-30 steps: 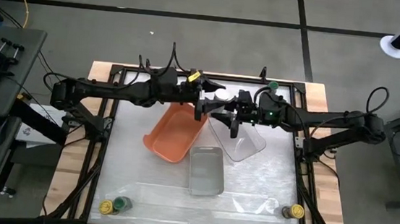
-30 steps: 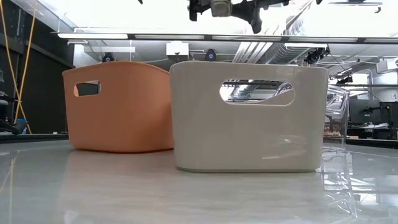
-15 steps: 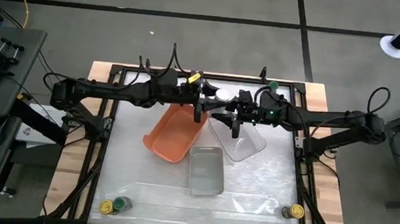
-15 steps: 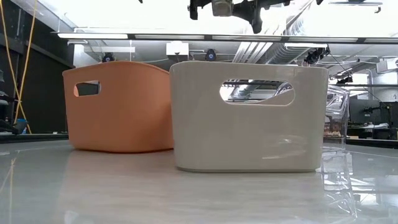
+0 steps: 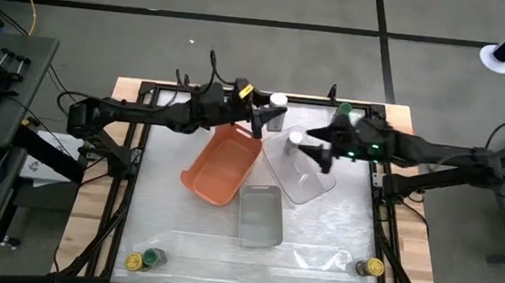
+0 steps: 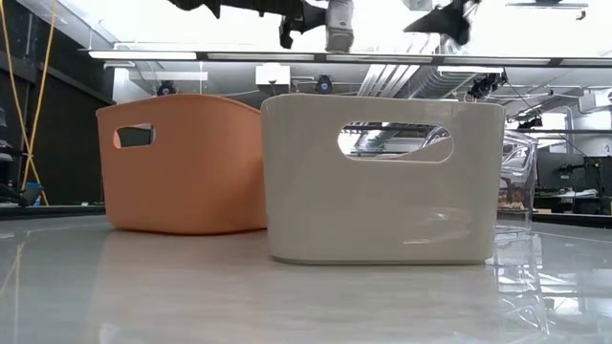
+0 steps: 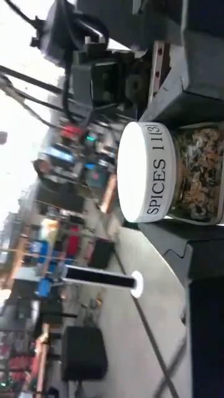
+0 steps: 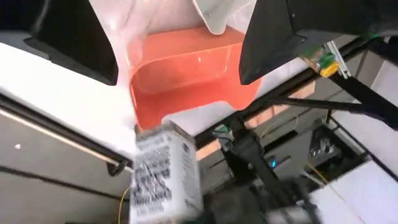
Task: Sort spices by type
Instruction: Put the white seasoning bottle into the transparent bin
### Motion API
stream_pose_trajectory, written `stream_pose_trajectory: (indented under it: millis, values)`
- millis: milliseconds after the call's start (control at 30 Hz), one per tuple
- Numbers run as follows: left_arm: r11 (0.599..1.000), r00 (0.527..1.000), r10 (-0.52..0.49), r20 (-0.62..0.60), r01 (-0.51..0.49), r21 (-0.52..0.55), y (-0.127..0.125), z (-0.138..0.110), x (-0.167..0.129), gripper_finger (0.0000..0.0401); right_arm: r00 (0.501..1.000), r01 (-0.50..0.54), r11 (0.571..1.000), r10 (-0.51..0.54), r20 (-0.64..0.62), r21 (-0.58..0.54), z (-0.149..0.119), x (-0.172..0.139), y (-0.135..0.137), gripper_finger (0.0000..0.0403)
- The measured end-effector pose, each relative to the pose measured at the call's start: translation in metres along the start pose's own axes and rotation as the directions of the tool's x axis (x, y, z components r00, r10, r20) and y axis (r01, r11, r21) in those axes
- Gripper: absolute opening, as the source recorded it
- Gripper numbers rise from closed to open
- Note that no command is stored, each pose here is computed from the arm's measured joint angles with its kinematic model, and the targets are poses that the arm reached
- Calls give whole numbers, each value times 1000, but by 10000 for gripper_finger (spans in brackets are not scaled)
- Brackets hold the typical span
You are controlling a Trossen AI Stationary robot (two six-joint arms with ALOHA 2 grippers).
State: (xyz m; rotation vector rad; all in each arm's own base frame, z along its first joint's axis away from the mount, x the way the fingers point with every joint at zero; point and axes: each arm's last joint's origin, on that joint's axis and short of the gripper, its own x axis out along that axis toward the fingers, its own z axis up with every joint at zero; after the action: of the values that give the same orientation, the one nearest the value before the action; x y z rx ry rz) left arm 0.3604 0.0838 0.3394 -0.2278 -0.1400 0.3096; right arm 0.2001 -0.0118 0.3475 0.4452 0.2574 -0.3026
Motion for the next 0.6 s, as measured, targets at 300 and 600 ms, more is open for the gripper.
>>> stream_pose_trajectory:
  millis: [300, 600]
  values:
    - [1000, 997, -20, -81, 19, -3, -18, -106, 42, 156, 980, 81, 994, -93, 178, 77, 11, -52, -6, 315]
    - [950, 952, 298, -68, -288, 123, -36, -139, 41, 156, 979, 114, 986, -132, 155, 118, 7, -54, -8, 315]
